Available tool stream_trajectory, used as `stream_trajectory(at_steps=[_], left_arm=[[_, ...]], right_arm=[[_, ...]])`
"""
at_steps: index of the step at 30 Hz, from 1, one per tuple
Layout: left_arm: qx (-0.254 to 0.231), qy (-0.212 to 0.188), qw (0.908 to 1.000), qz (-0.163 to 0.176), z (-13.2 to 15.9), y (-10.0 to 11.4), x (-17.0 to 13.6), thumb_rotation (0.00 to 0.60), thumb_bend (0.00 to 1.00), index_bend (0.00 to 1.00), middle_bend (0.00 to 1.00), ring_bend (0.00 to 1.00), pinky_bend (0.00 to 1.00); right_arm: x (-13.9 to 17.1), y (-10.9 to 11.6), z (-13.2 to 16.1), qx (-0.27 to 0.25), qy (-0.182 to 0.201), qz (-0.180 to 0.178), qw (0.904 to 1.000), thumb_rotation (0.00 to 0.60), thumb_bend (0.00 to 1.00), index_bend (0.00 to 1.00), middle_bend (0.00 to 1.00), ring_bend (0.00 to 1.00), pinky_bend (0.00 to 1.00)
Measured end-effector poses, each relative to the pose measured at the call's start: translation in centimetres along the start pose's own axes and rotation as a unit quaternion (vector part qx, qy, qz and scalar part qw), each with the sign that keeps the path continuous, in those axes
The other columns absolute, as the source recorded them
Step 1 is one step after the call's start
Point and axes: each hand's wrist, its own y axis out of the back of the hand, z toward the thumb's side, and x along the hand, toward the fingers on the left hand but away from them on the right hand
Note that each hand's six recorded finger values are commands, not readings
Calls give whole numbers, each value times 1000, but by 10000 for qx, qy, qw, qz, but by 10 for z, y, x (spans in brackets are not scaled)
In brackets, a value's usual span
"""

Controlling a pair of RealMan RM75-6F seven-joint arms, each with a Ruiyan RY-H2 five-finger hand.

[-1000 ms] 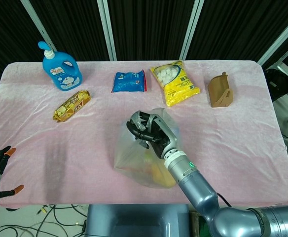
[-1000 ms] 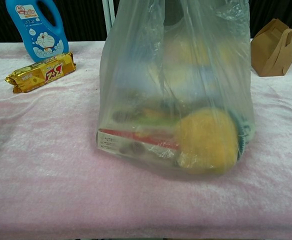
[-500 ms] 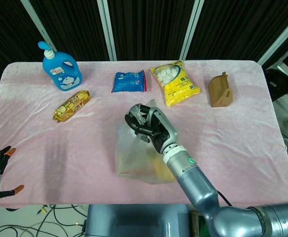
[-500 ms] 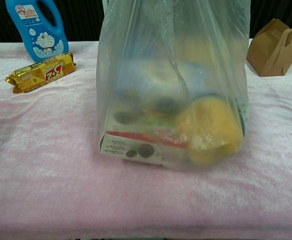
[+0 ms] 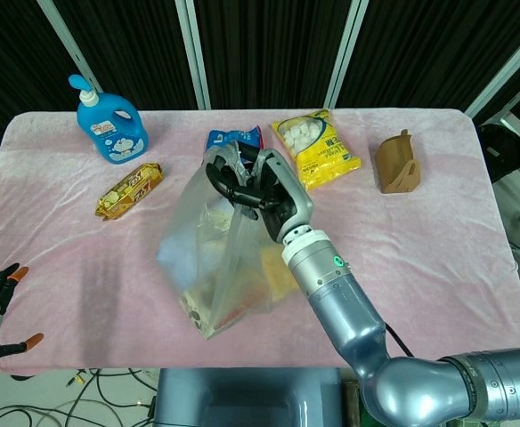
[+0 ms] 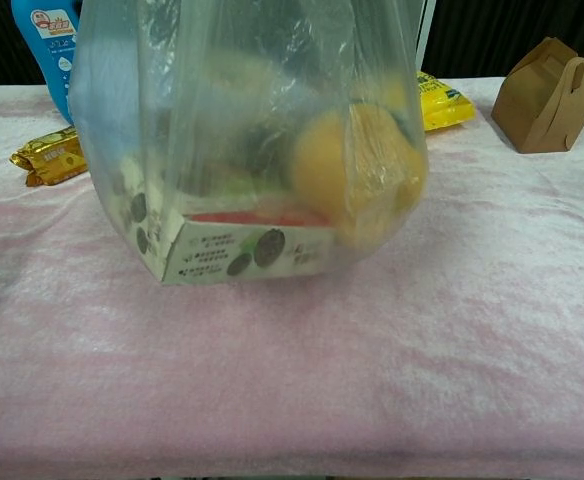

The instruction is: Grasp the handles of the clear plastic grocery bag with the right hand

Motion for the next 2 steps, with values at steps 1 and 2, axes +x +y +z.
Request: stream_trajectory(at_steps=[1,2], left_arm=[[0,0,10000,0,0,0,0,600,0,0,0,0,0],[2,-1,10000,2,0,0,0,600,0,0,0,0,0]], right_arm=[[-2,0,3,8,31,-20,10000,600,848,842,889,915,1000],[-2,-1,4,8,39,-31,10000,600,848,842,889,915,1000]])
